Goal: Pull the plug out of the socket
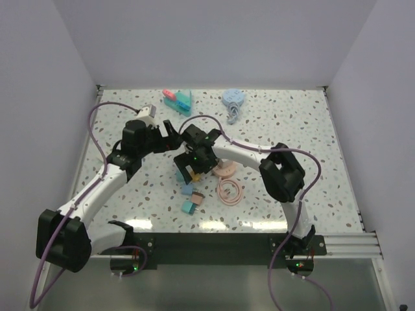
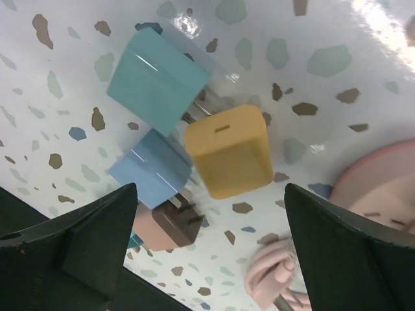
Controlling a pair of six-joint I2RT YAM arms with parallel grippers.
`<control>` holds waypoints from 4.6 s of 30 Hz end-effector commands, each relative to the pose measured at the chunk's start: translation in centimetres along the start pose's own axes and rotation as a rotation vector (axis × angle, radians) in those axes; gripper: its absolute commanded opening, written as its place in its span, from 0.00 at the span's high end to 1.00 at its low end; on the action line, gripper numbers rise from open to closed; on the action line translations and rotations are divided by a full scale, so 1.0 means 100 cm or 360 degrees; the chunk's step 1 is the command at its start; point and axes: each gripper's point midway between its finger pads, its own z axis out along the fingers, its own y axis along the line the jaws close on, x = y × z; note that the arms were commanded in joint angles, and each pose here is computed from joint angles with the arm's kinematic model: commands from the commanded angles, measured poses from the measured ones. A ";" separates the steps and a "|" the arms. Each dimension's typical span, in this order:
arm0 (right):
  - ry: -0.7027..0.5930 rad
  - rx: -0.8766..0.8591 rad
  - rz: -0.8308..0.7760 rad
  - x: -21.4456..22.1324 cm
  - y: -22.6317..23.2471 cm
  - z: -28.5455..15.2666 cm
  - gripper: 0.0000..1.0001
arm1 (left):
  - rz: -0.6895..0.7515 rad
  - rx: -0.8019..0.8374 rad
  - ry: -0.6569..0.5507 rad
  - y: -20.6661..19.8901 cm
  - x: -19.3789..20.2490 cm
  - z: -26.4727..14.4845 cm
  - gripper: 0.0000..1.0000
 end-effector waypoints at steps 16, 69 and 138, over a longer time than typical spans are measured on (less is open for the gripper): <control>-0.0540 0.0610 0.0164 -0.033 -0.132 -0.145 0.01 | -0.0034 0.0287 0.0068 -0.025 0.017 -0.001 0.00; -0.0678 -0.0165 0.0442 -0.046 -0.102 -0.166 1.00 | 0.0021 0.0785 0.0386 -0.113 0.080 0.085 0.00; -0.0404 -0.0588 0.0696 -0.011 -0.053 -0.068 0.01 | -0.0270 0.0484 0.0123 -0.029 0.014 -0.013 1.00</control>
